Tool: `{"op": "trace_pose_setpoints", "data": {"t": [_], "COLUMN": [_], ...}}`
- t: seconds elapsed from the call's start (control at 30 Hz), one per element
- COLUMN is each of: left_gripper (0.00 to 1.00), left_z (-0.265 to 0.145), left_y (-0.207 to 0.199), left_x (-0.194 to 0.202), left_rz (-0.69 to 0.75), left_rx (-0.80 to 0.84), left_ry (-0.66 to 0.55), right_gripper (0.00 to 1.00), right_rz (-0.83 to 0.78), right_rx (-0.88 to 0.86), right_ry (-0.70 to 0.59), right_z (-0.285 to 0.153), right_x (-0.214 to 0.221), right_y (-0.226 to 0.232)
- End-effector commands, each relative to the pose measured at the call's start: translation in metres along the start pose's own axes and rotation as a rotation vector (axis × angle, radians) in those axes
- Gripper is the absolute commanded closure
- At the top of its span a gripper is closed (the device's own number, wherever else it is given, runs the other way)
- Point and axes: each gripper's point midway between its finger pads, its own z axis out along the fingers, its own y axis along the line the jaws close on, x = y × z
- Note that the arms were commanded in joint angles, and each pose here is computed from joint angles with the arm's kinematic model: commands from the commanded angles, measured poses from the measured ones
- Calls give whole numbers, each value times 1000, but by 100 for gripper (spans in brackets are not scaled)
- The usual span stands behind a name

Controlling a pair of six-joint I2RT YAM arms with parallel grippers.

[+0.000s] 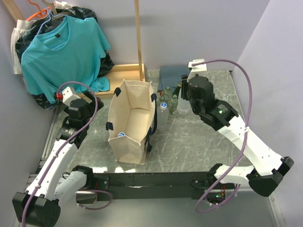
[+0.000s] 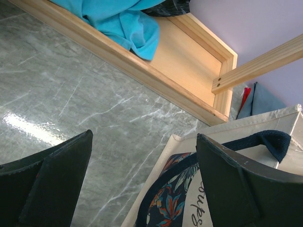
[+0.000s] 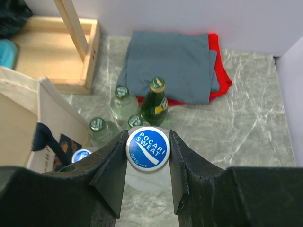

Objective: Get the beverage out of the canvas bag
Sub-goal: Place the drink at the center of the board.

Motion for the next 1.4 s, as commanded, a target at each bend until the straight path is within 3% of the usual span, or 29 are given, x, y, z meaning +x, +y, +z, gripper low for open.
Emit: {"op": "trace_pose_setpoints", "data": {"t": [0.0,1.37], "left_gripper": [4,4], "left_z": [1,-2], "left_y": [-4,5], "left_x": [-7,-7], "left_rz": [-18,-7], "left_rx": [15,-9], "left_ry": [-25,-41], "right_gripper": [100,100], "right_rz": [169,254], "right_rx": [40,-19], "right_ry": [-188,-19], "right_z": [-3,57], "right_x": [-45,52], "right_y": [-9,17]}}
